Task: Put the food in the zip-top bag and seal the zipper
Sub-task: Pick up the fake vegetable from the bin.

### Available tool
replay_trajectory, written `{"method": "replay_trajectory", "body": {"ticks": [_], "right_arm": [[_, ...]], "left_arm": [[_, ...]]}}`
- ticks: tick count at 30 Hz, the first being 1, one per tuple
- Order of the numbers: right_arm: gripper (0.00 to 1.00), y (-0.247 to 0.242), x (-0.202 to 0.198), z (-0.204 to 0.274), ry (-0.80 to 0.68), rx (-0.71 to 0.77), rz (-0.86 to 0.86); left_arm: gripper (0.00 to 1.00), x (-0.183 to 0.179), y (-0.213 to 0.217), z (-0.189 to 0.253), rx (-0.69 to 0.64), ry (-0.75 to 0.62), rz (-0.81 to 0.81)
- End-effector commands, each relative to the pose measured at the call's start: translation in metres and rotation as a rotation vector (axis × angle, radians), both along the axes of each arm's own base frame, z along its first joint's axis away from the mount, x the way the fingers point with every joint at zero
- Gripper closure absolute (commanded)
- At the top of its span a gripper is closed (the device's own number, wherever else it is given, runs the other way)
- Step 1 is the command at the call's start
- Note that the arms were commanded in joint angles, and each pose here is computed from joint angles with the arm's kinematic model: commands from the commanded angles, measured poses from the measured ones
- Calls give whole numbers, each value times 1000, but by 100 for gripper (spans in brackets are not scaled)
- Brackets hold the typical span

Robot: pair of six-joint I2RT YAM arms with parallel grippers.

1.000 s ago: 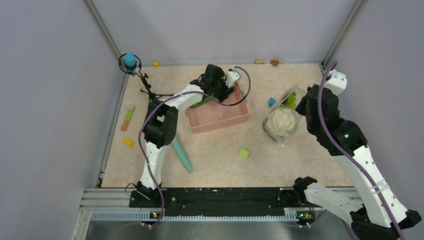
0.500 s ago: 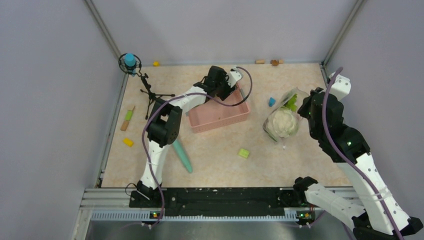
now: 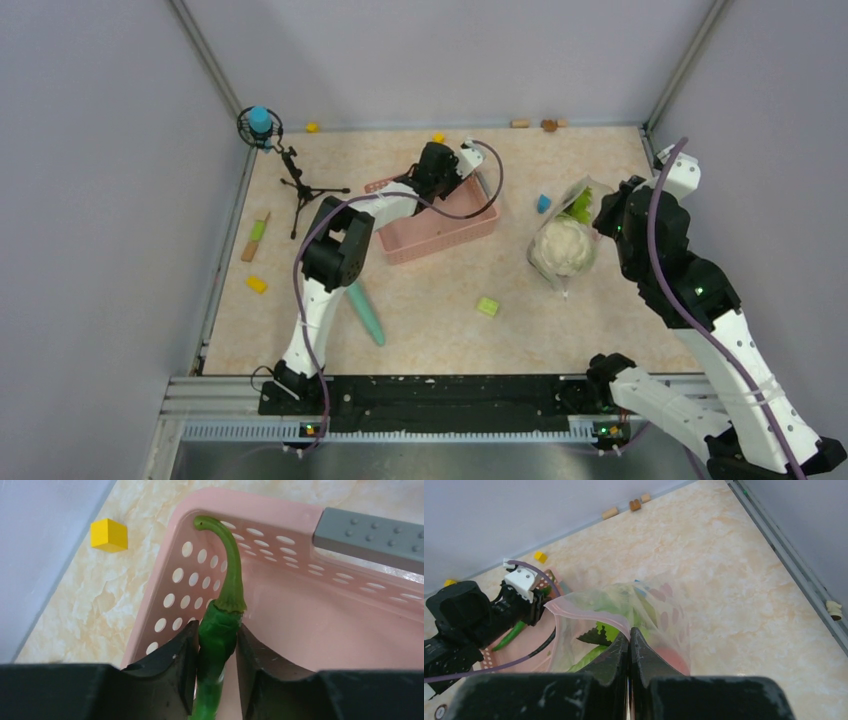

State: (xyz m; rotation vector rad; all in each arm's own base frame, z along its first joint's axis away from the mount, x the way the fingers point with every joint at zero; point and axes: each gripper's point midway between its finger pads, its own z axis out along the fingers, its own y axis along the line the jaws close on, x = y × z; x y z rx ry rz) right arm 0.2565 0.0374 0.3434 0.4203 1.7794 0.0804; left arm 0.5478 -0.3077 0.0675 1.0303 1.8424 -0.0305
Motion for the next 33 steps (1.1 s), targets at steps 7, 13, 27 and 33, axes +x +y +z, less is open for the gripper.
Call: {"method": "replay_trajectory", "body": {"ticks": [7,13,27,33], "right_arm": [[100,4,3,21,-91,54,14],[100,4,3,21,-92,55,15],[100,3,3,24,-98,49,11],[100,3,3,25,-101,50,11]], "left_arm": [[91,10,1,14,-7,-100,44],[100,-8,2,20,33,-93,-31],[100,-36,19,52,95,-85,-42],[100,-70,23,44,174,53,-167]]}}
